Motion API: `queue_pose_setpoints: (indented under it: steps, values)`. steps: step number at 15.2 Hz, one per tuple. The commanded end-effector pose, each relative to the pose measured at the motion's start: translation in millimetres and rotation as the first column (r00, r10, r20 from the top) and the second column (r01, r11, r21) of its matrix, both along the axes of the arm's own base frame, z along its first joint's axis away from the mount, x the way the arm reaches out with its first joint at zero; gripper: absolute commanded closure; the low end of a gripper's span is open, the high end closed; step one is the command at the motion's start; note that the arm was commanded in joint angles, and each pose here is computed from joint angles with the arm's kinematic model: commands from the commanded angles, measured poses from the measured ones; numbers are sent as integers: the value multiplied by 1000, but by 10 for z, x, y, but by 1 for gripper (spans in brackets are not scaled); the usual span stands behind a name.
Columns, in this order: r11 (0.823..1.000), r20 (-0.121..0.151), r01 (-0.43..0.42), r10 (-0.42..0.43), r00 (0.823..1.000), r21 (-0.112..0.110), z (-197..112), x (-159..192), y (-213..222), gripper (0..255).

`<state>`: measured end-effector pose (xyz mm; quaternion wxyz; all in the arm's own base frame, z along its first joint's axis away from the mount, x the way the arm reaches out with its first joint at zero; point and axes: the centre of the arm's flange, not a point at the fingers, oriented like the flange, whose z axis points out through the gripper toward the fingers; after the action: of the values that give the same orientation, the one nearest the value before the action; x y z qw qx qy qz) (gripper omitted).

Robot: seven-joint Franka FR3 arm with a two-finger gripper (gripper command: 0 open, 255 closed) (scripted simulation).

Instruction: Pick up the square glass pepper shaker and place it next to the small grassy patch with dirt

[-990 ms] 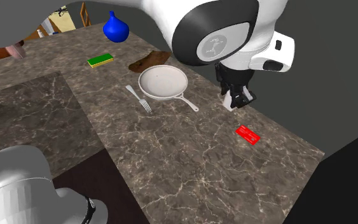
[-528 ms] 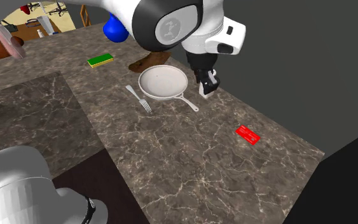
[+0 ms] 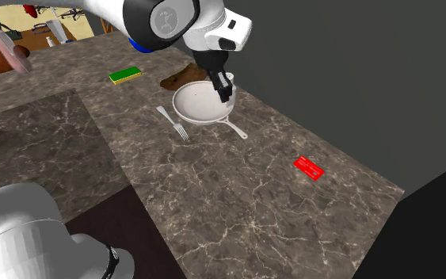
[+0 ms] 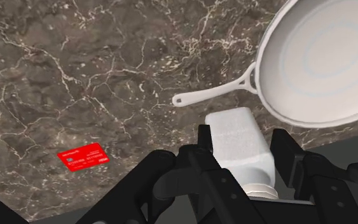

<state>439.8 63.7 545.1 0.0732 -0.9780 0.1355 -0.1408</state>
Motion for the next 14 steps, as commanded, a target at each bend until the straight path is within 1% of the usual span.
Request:
queue_pose_setpoints:
  steps: [1, 14]
  values:
    - [1000, 0, 2, -2, 1000, 0, -17, -75, 285, 255]
    - [1000, 0, 2, -2, 1000, 0, -12, -479, 1952, 255]
